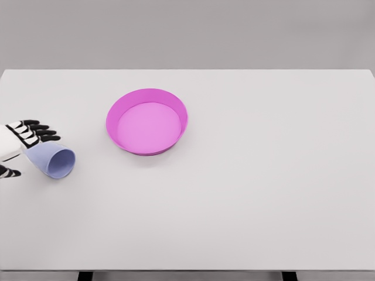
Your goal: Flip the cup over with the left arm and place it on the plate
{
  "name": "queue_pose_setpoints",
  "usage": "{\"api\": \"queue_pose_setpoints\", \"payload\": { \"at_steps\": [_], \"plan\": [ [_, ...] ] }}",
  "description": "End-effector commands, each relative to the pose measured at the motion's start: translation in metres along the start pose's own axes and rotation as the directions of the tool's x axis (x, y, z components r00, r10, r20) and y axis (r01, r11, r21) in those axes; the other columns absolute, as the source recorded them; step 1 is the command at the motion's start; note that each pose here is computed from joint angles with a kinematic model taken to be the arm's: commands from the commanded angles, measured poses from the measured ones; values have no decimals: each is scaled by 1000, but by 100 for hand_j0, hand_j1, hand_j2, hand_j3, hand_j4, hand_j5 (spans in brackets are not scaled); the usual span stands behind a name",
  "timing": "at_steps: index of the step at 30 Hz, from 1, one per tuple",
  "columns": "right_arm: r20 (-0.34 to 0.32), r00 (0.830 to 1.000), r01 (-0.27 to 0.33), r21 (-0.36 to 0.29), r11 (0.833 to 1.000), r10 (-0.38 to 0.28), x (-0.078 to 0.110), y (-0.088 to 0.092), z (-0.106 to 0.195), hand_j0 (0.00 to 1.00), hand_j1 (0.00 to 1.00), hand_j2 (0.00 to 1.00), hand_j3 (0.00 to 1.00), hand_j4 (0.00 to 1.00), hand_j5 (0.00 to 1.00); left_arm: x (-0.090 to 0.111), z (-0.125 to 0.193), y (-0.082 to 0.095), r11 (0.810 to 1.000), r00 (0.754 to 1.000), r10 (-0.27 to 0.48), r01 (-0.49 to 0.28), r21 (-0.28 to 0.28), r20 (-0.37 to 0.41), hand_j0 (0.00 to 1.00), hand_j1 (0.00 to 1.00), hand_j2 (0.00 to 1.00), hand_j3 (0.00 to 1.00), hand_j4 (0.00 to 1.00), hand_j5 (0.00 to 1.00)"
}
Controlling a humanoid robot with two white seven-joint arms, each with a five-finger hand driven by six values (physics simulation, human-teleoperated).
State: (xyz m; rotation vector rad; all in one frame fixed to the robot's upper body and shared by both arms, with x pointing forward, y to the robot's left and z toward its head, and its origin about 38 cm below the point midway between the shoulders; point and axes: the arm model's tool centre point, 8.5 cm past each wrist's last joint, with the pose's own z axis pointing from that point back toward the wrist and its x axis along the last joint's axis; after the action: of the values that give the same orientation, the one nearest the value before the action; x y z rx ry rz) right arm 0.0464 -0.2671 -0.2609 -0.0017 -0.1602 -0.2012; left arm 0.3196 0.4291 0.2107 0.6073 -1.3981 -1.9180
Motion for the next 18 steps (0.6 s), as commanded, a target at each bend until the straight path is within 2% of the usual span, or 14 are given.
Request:
{"api": "queue_pose_setpoints", "payload": {
  "at_steps": [1,4,6,8,10,12,18],
  "plan": [
    [0,1000,0,0,1000,0,0,0,0,100,100,100,100,100,100,-4,4,0,1000,1000,30,-30,-7,-7,100,100,100,100,100,100],
    [-1,1000,1,0,1000,-1,-1,0,0,100,100,100,100,100,100,7,-2,-17,991,990,136,-135,-11,30,100,100,100,100,100,100],
    [-1,1000,1,0,1000,-1,-1,0,0,100,100,100,100,100,100,8,-2,-19,988,988,153,-153,-9,31,100,100,100,100,100,100],
    [-1,1000,1,0,1000,-1,-1,0,0,100,100,100,100,100,100,8,-3,-17,980,980,196,-197,21,35,100,100,100,100,100,100],
    [0,1000,0,0,1000,0,0,0,0,100,100,100,100,100,100,8,-3,-16,979,978,203,-204,28,36,100,100,100,100,100,100],
    [-1,1000,1,0,1000,-1,-1,0,0,100,100,100,100,100,100,8,-3,-14,969,970,240,-243,54,41,100,100,100,100,100,100],
    [0,1000,0,0,1000,0,0,0,0,100,100,100,100,100,100,10,-8,-17,962,965,259,-262,77,50,100,100,100,100,100,100]
  ]
}}
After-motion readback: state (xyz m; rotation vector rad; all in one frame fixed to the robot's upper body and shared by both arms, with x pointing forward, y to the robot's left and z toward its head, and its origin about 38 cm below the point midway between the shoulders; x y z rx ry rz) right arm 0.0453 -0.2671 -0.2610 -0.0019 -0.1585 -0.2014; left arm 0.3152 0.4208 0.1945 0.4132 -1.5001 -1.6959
